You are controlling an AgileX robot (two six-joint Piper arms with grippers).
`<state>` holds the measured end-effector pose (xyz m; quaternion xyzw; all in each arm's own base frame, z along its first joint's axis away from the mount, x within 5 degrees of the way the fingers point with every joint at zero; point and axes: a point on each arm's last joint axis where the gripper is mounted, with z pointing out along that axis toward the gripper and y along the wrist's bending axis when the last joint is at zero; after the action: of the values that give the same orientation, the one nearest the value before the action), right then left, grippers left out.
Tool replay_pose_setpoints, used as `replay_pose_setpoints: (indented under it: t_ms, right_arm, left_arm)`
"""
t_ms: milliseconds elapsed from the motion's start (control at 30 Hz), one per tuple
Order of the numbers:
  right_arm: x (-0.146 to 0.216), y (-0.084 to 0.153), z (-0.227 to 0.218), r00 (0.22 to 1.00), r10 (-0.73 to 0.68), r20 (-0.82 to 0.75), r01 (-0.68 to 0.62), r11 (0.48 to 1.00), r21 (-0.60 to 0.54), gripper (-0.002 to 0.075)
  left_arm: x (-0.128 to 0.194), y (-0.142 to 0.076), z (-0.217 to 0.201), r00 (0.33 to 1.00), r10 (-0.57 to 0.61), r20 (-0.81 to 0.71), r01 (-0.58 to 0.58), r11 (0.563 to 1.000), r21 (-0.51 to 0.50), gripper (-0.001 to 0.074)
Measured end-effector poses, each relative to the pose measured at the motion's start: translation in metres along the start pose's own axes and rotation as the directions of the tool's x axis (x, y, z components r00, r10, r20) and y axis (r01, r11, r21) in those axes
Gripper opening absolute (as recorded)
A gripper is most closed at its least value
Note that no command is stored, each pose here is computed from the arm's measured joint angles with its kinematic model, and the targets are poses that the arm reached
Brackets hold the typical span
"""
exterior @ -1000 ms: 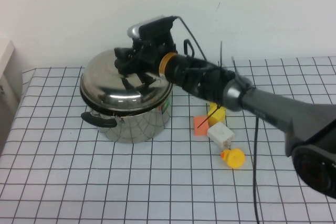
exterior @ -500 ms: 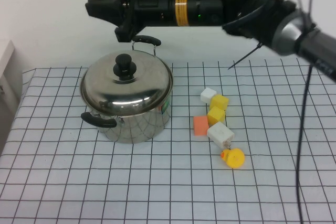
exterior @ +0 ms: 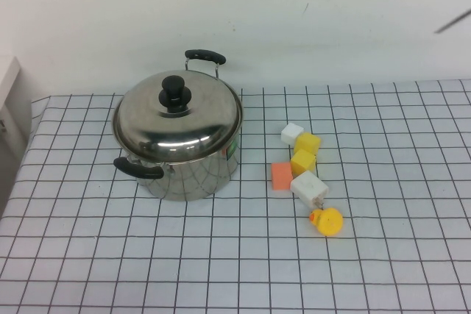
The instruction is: Cover the pot
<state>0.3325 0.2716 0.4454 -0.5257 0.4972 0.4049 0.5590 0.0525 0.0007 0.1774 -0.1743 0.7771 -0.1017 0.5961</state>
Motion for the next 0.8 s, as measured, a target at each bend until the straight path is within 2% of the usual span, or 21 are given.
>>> replay_pose_setpoints:
  t_ms: [200, 400, 533, 667, 800]
  right_arm:
    - [0.006, 0.028, -0.039, 0.997, 0.041, -0.065, -0.037, 0.997, 0.072, 0.0008]
    - [0.026, 0.071, -0.086, 0.986, 0.099, -0.133, -0.052, 0.948, 0.314, 0.0006]
    - [0.037, 0.096, -0.117, 0.982, 0.108, -0.156, -0.024, 0.886, 0.464, 0.0005]
    - [0.053, 0.112, -0.143, 0.974, 0.143, -0.174, -0.009, 0.795, 0.607, 0.0005]
    - [0.057, 0.136, -0.170, 0.978, 0.140, -0.153, 0.005, 0.722, 0.692, 0.0004]
  left_arm:
    - [0.000, 0.000, 0.000, 1.000, -0.004, 0.000, 0.004, 1.000, 0.000, -0.0003]
    - [0.000, 0.000, 0.000, 1.000, -0.004, 0.000, 0.004, 1.000, 0.000, -0.0003]
    - [0.000, 0.000, 0.000, 1.000, -0.004, 0.000, 0.004, 1.000, 0.000, -0.0003]
    - [0.000, 0.000, 0.000, 1.000, -0.004, 0.000, 0.004, 1.000, 0.000, -0.0003]
    - [0.000, 0.000, 0.000, 1.000, -0.004, 0.000, 0.004, 1.000, 0.000, -0.0003]
